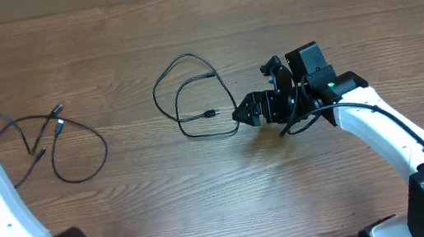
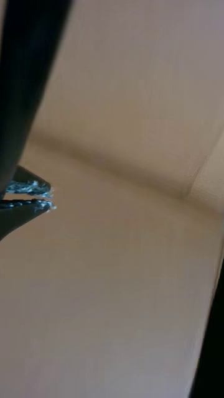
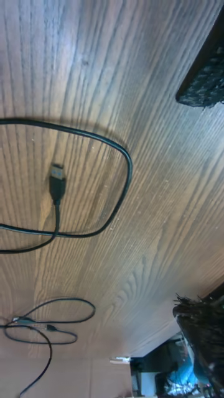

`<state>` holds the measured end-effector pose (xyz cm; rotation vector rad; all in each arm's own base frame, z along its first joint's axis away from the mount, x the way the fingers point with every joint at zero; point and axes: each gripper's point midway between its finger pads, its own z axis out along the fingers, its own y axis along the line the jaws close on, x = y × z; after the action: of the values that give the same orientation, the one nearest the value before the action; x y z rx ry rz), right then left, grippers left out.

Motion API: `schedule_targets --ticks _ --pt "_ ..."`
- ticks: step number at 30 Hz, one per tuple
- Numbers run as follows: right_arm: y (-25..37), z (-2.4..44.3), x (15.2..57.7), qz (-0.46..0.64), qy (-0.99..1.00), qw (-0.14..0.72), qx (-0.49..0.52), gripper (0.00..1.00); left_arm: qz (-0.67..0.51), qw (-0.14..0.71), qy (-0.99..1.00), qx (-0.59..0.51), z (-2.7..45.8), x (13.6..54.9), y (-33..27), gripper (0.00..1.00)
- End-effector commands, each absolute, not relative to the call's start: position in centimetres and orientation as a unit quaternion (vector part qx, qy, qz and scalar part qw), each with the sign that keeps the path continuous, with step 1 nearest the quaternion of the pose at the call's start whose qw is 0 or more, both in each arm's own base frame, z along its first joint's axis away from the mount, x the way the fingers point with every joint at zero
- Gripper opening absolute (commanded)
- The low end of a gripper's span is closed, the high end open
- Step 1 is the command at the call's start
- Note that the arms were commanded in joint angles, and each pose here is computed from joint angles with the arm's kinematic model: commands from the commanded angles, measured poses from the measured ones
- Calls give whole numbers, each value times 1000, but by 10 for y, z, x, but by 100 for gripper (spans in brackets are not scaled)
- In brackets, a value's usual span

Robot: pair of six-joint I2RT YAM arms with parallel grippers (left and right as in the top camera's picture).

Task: Untangle cables

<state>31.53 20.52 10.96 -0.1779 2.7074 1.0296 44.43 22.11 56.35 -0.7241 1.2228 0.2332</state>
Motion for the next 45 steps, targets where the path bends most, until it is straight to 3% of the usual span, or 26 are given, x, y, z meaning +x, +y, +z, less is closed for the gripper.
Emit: schedule_targets --ticks 1,5,9,13,18,24,29,34,45 --pt "203 104 316 344 930 117 -56 98 -45 757 626 -180 536 525 145 4" --pt "203 104 316 344 930 117 -56 98 -71 731 672 -93 493 573 79 4" --pt "203 104 316 344 930 117 -57 98 -69 644 761 46 400 609 -19 4" --pt "203 103 316 342 930 117 -57 98 -57 558 817 136 321 614 -80 4" --pt "202 102 315 339 932 113 -55 98 -47 514 846 132 287 609 -104 4" --pt "200 101 317 332 934 119 -54 98 -111 430 896 -27 254 588 -86 4" --pt "200 101 317 332 934 118 -53 98 -41 382 886 -260 229 570 -12 4" --pt "200 101 317 332 934 118 -54 98 -1 343 846 -409 213 544 44 4" --pt "200 101 317 332 934 119 -54 99 36 300 792 -531 193 512 106 4"
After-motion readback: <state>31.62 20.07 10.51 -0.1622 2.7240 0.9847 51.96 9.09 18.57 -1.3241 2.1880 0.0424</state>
